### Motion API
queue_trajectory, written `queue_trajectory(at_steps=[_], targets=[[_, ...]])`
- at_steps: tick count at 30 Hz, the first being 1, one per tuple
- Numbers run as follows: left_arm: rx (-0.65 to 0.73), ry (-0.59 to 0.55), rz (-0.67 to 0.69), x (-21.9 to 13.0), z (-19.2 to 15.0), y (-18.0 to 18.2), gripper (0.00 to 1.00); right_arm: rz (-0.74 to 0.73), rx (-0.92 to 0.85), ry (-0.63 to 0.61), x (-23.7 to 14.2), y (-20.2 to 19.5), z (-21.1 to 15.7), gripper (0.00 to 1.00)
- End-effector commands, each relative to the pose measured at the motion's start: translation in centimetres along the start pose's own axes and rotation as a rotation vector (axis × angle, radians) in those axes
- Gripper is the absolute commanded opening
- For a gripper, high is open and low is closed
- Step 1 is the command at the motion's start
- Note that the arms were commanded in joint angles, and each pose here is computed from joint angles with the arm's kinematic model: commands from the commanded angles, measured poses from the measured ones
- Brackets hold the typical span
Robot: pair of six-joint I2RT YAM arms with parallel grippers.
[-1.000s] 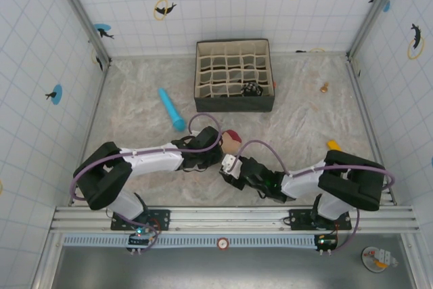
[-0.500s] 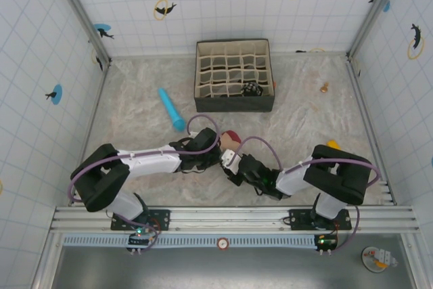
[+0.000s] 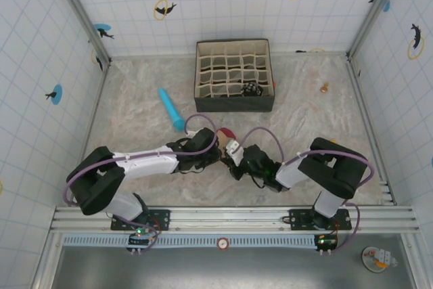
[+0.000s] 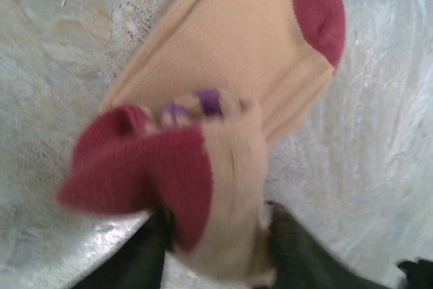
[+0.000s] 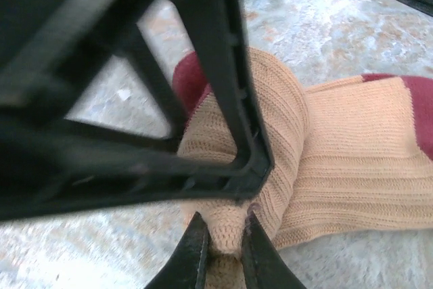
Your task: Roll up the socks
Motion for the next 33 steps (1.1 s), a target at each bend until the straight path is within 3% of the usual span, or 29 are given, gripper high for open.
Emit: queue_trajectory(at_steps=[1,6,11,17,22,33], targets=[[0.019,0.032,0.002,-0.9,-0.5,0.1,0.54,0.053,0.114,0.115,0.9,-0.4,-2.4,0.00],[0.046,-0.009,0.001,-2.3,0.3,-0.3,0.62,0.094,0.220,0.143,1.7,-1.3,-2.6,0.00],[0.012,-0.062,0.019,-3.5,1.8,1.2,0.62,0.199,0.400,0.167,2.8,-2.3,-2.8,0.00],[-0.082,-0.122,0.031,-4.4,3.8,4.0,0.60,0.235,0.663,0.221,3.3,-3.8,-3.6,0.00],[-0.102,-0.149,-0.006,-5.2,5.3,4.0,0.60,0.226,0.831,0.303,3.4,-4.3,-4.7,0.00],[-0.094,-0.065,-0.150,-2.3,5.8,1.7,0.56,0.175,1.032,0.359,3.7,-4.8,-5.8,0.00]])
Point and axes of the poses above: each hand's point on the last joint's axis, 136 mm out from that joint toward the fingers, its own x axis out along the fingers, its own y axis along the line the jaws close on, z = x × y, the point moved 6 cm from there along -x, back along the fingers, and after that the axes turned 13 degrees about -x, right-handed, at the moved point
